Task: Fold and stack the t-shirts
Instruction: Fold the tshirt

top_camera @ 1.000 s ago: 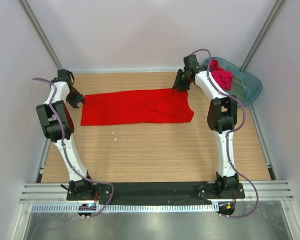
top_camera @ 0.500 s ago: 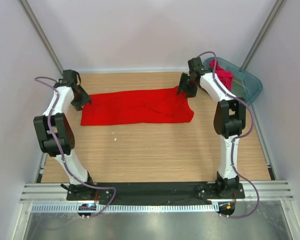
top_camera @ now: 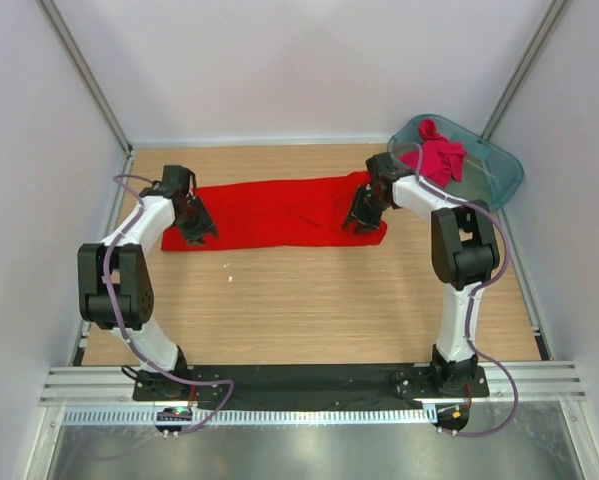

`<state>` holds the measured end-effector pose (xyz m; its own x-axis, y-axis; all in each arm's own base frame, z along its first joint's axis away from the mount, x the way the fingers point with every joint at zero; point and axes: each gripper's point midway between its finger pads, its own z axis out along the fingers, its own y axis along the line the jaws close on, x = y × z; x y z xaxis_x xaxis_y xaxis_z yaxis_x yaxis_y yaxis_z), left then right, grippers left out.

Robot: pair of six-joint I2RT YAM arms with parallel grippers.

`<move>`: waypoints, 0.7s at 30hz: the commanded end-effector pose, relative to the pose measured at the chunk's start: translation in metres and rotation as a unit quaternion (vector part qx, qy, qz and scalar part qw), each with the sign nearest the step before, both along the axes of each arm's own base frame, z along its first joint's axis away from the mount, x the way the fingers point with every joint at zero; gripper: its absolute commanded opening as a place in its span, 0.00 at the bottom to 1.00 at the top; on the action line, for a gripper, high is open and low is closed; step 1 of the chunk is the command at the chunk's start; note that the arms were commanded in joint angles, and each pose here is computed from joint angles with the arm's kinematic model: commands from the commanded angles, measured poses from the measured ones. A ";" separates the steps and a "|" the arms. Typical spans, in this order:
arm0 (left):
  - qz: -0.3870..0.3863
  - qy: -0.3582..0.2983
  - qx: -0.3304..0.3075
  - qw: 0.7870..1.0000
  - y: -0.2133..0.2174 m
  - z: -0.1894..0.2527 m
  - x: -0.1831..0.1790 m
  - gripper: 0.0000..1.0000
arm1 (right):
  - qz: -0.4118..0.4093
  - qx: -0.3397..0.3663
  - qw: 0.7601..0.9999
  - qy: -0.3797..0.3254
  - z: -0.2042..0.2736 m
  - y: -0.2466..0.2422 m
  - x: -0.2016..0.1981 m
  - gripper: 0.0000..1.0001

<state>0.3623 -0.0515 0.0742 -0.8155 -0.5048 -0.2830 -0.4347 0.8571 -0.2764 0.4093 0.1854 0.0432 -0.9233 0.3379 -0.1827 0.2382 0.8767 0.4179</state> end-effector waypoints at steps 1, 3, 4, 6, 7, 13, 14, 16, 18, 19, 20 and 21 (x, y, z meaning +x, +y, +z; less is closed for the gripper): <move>-0.013 -0.043 -0.009 0.999 -0.003 0.020 0.009 0.41 | -0.021 0.050 0.997 -0.048 0.028 0.014 0.022 0.45; -0.015 -0.043 -0.009 0.999 -0.004 0.020 0.009 0.41 | -0.021 0.050 0.997 -0.050 0.026 0.015 0.025 0.46; -0.015 -0.045 -0.009 0.999 -0.004 0.021 0.009 0.41 | -0.020 0.050 0.998 -0.045 0.022 0.016 0.025 0.46; -0.017 -0.048 -0.006 0.999 -0.002 0.023 0.009 0.41 | -0.021 0.055 0.997 -0.041 0.021 0.019 0.027 0.46; -0.018 -0.049 -0.006 0.999 -0.002 0.024 0.009 0.41 | -0.022 0.056 0.997 -0.038 0.019 0.019 0.027 0.45; -0.022 -0.045 -0.003 0.999 -0.002 0.023 0.007 0.41 | -0.025 0.053 0.998 -0.030 0.013 0.020 0.024 0.43; -0.021 -0.045 -0.004 0.999 -0.002 0.022 0.008 0.41 | -0.025 0.053 0.998 -0.027 0.012 0.021 0.023 0.43; -0.024 -0.044 -0.005 0.999 -0.003 0.021 0.008 0.41 | -0.024 0.053 0.998 -0.025 0.011 0.022 0.023 0.42; -0.025 -0.045 -0.006 0.999 -0.004 0.022 0.010 0.41 | -0.021 0.052 0.998 -0.021 0.007 0.024 0.021 0.41; -0.026 -0.043 -0.008 0.999 -0.004 0.021 0.010 0.41 | -0.021 0.054 0.998 -0.021 0.007 0.025 0.021 0.38; -0.026 -0.042 -0.008 0.999 -0.004 0.021 0.011 0.41 | -0.021 0.056 0.998 -0.023 0.009 0.026 0.022 0.36; -0.028 -0.044 -0.009 0.999 -0.005 0.023 0.012 0.41 | -0.019 0.058 0.998 -0.026 0.010 0.027 0.024 0.34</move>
<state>0.3643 -0.0525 0.0805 -0.8194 -0.4857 -0.3044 -0.4056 0.8666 -0.2907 0.4202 0.2002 0.0375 -0.9054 0.3945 -0.1569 0.2778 0.8299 0.4838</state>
